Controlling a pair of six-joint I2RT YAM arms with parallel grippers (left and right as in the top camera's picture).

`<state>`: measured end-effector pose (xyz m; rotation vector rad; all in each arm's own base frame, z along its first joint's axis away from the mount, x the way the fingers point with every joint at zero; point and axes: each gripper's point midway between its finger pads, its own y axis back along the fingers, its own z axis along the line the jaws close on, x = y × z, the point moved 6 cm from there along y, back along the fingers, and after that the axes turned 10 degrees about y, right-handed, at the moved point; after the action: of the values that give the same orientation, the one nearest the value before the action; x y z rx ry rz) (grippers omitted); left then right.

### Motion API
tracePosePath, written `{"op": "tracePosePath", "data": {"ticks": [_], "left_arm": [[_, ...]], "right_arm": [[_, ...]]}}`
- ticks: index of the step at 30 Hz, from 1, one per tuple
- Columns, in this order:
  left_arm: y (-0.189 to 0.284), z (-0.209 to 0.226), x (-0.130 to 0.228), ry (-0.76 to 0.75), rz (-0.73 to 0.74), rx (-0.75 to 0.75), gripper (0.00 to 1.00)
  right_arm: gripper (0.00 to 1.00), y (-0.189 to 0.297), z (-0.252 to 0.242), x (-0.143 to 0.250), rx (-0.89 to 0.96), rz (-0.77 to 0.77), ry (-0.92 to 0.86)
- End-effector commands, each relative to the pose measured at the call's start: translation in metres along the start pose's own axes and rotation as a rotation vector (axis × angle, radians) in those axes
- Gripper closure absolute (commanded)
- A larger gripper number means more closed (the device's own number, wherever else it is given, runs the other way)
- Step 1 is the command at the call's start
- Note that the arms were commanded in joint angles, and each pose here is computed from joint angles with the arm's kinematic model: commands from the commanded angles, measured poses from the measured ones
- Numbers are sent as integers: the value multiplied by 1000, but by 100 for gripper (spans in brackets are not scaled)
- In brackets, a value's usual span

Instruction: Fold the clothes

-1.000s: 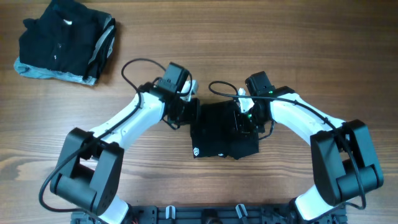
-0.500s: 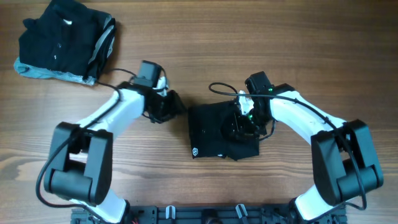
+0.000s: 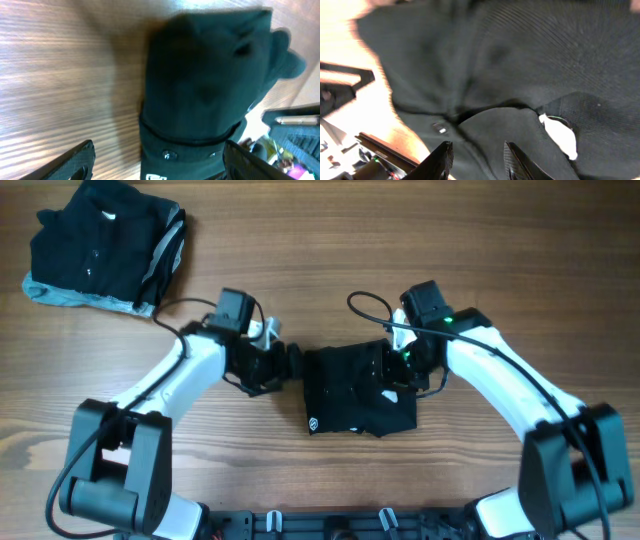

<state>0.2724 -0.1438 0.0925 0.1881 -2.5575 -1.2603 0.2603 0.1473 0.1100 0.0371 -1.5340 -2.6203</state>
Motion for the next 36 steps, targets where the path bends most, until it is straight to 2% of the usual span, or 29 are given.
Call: {"op": "tracePosePath", "data": {"ticks": [1,5,8,13,14,15,17,19,22,24,27,31,36], "left_arm": [[-17,-2,18,0,58,63,19],[-30,-8,22,17,46,80,19],[-47,-2,25,117,36,4,15],[-80,-7,23,161,76,35,15],[-86,-8,23,163,98,53,19],[-91,-8,24,166,117,60,27],[-93,-6,25,171,124,55,54],[-93,-6,24,170,123,56,77],[-93,-6,24,170,123,56,92],[-90,-7,25,163,124,59,96],[-70,-7,21,85,102,68,96],[-14,-8,4,-36,36,70,96],[64,-16,-29,-186,-133,32,96]], "right_arm": [[61,-26,-4,7,-55,115,-198],[61,-41,-12,3,-46,140,-249],[61,-43,-13,2,-44,144,-252],[61,-43,-12,-1,-49,130,-235],[61,-43,-12,-1,-50,130,-234],[61,-44,-12,-1,-50,129,-230],[61,-43,-12,0,-50,130,-224],[61,-43,-13,1,-48,136,-226],[61,-43,-13,1,-48,136,-228],[61,-43,-12,3,-48,146,-234],[61,-31,-6,6,-55,142,-191],[58,26,28,-1,-105,-11,16],[53,105,72,4,-175,-281,219]]}}
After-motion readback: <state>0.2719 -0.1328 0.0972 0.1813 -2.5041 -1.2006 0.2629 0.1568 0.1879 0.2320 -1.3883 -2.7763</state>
